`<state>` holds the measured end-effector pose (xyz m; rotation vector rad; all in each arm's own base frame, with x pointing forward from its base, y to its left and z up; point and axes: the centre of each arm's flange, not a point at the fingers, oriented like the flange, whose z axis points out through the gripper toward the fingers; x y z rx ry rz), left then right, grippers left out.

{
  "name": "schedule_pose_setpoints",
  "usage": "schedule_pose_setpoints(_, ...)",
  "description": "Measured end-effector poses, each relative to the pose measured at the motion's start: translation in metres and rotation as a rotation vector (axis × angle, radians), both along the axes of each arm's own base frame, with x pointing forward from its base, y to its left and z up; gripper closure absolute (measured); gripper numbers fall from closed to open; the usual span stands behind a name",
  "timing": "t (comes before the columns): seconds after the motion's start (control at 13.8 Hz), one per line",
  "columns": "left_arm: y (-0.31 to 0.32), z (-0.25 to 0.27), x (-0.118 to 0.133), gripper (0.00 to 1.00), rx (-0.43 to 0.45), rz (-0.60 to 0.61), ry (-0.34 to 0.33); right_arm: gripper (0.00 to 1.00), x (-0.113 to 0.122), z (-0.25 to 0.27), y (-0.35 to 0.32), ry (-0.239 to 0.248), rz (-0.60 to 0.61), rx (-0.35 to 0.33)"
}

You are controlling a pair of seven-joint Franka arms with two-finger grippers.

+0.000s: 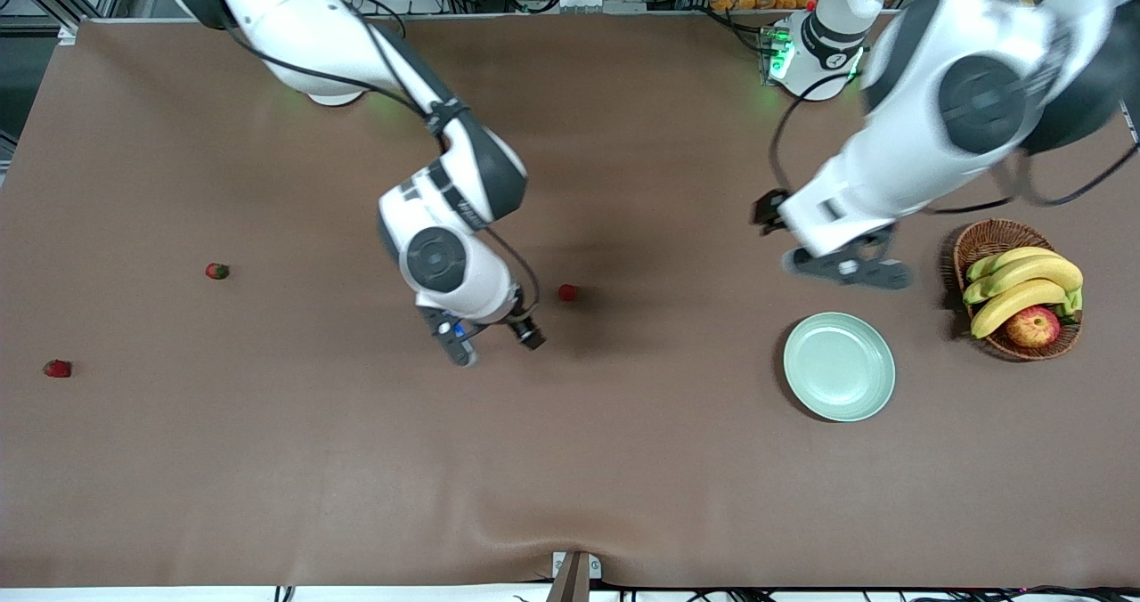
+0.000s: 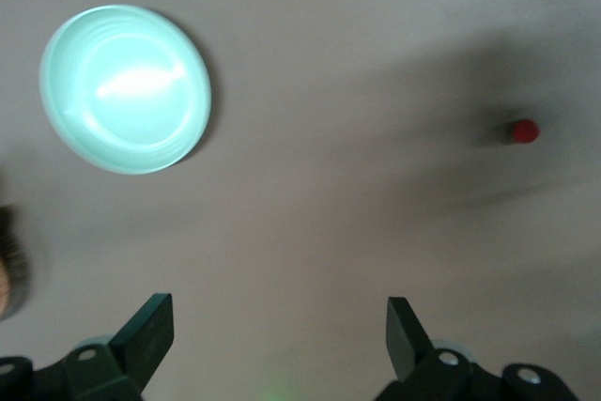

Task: Collect all strawberries into plate
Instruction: 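Set the strawberry down with the right gripper while the left gripper approaches, then grasp the strawberry with the left gripper while the right gripper grasps another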

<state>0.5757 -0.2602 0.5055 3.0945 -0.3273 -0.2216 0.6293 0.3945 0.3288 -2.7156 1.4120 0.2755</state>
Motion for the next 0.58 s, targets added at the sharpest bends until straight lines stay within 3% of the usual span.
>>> schedule_pose_setpoints(0.22,-0.05,-0.05,0.005,0.0,-0.023,-0.007,-0.005,0.0,0.027,0.032,-0.052,-0.019,0.06,0.016)
schedule_pose_setpoints(0.58,-0.154,-0.14,-0.01,0.0,-0.063,0.123,-0.067,0.0,0.054,0.067,-0.162,0.015,0.23,0.032)
